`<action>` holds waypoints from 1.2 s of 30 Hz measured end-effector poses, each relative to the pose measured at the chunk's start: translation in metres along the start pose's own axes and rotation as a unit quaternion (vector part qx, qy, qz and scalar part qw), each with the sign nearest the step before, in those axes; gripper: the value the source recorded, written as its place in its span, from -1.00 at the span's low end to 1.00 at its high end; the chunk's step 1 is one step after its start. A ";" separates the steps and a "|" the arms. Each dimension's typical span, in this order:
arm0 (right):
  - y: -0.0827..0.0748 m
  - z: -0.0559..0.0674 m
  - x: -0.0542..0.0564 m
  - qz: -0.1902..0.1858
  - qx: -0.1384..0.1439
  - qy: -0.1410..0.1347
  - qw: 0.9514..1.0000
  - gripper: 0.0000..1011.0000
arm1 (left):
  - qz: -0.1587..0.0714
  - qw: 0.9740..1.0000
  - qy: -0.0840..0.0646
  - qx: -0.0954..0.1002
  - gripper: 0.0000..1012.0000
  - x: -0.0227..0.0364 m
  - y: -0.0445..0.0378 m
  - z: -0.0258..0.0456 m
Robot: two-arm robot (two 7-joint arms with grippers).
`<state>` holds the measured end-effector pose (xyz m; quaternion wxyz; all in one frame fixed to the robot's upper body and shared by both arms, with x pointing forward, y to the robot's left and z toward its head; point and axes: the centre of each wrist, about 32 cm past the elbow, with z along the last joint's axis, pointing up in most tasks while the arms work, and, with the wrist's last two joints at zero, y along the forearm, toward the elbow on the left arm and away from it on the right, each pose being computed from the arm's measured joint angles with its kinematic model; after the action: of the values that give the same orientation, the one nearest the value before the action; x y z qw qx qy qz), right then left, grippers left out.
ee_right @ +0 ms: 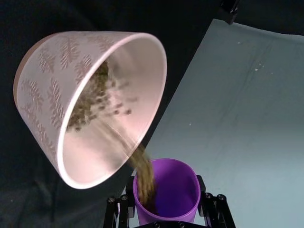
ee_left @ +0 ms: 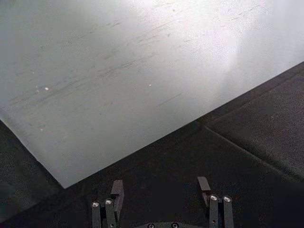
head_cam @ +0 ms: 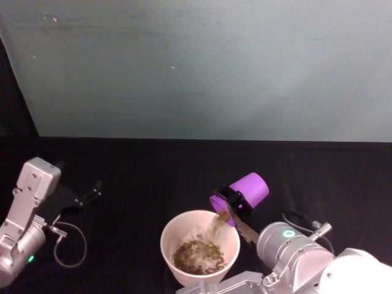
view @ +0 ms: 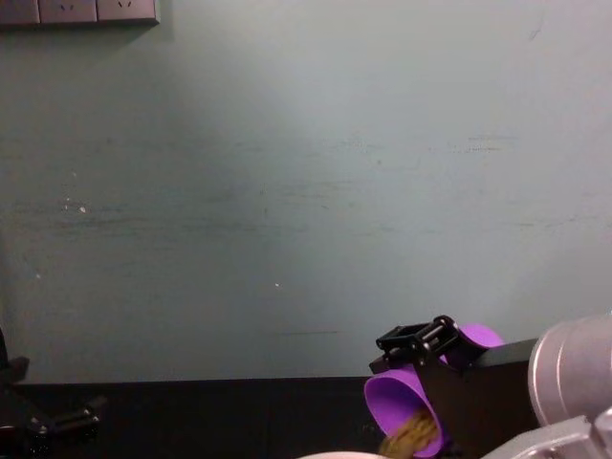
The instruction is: Pick up the cup and pour the mung beans from the cup into the bowl.
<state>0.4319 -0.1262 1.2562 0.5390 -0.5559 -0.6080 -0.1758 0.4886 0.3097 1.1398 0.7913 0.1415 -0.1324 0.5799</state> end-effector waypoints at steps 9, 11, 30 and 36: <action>-0.002 0.003 0.000 -0.007 -0.012 -0.030 0.999 0.43 | 0.000 1.000 0.000 0.000 0.98 0.0000 0.0000 0.0000; -0.003 0.004 0.000 -0.009 -0.014 -0.036 0.999 0.43 | 0.000 1.000 0.000 0.000 0.98 0.0000 0.0000 0.0000; -0.010 -0.002 -0.001 -0.028 -0.027 -0.035 0.999 0.43 | 0.000 1.000 0.000 0.000 0.98 0.0000 0.0000 0.0000; -0.018 -0.038 -0.007 -0.040 0.007 0.123 0.992 0.43 | 0.000 1.000 0.000 0.000 0.98 0.0000 0.0000 0.0000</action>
<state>0.4329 -0.1664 1.2707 0.6062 -0.5010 -0.5602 -0.2601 0.4886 0.3097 1.1398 0.7913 0.1415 -0.1325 0.5799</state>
